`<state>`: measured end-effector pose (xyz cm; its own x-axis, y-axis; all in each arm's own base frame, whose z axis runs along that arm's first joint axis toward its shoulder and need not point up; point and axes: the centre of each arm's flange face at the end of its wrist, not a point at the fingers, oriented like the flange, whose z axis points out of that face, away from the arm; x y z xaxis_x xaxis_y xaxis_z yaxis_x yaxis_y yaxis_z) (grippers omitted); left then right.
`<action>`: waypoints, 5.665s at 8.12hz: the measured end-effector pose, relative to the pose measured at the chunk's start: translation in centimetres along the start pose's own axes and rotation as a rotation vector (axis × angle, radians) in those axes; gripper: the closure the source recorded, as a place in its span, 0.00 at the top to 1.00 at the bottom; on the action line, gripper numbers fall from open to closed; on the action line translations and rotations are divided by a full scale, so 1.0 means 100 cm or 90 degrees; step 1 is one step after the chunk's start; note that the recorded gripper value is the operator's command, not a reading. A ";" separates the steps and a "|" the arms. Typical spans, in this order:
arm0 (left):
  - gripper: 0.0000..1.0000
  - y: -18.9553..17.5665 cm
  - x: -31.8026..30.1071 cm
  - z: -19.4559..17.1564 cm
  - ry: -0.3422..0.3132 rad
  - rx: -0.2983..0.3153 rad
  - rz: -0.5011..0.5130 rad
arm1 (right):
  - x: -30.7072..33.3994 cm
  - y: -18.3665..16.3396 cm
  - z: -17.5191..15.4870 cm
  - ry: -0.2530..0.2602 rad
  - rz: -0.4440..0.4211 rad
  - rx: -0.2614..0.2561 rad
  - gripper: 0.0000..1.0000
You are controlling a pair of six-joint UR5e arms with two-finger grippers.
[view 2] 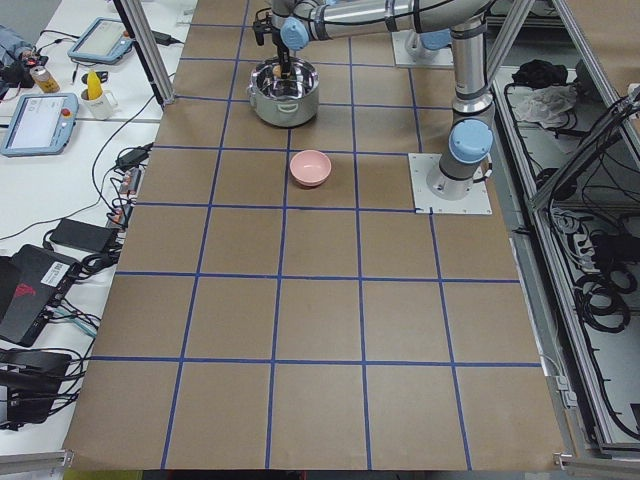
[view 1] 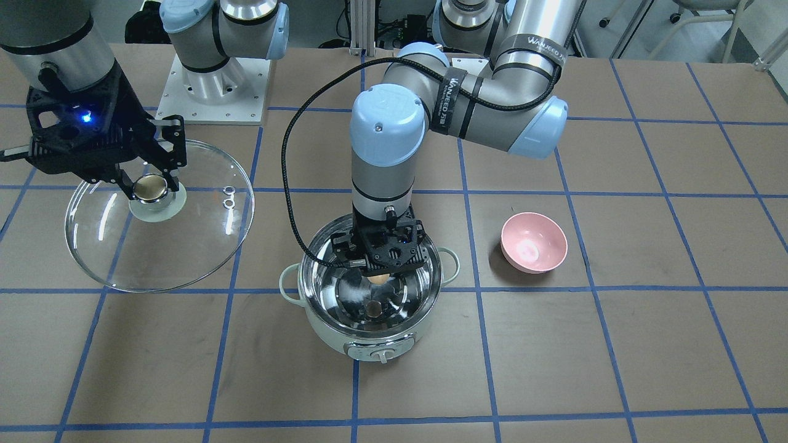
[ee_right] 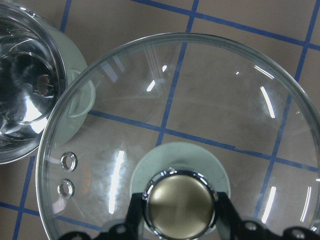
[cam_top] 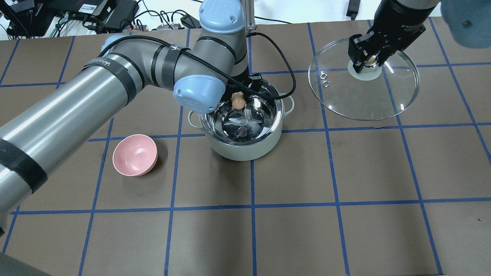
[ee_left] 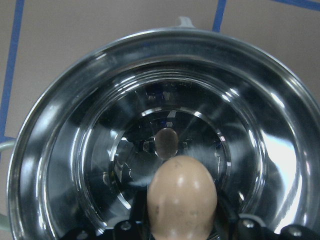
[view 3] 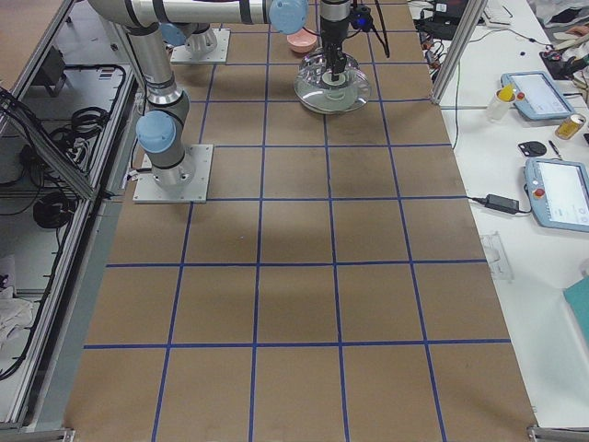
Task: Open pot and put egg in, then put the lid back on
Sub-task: 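Carry the egg with the left gripper over and down into the pot, then lower the egg to the pot bottom and open the left gripper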
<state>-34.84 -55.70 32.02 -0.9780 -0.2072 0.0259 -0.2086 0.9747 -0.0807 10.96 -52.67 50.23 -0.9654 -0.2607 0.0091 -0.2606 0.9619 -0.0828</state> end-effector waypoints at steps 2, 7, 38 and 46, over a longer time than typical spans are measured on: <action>0.14 0.000 0.007 0.010 0.007 0.012 0.002 | 0.000 0.000 0.001 0.000 0.000 -0.001 0.00; 0.14 0.005 0.005 0.051 0.014 0.024 0.045 | 0.000 0.000 0.002 -0.001 -0.001 -0.003 0.00; 0.76 0.012 -0.004 0.098 -0.013 0.017 0.097 | 0.001 0.001 0.005 -0.001 0.000 -0.008 0.00; 1.00 0.012 -0.003 0.089 -0.010 0.026 0.098 | 0.001 0.001 0.005 -0.002 0.000 -0.008 0.00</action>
<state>-34.83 -55.24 23.05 -0.9984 -0.0567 -0.0062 -0.0555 0.9909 -0.1228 10.87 -52.64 49.67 -0.9652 -0.2613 0.0067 -0.2611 0.9628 -0.0702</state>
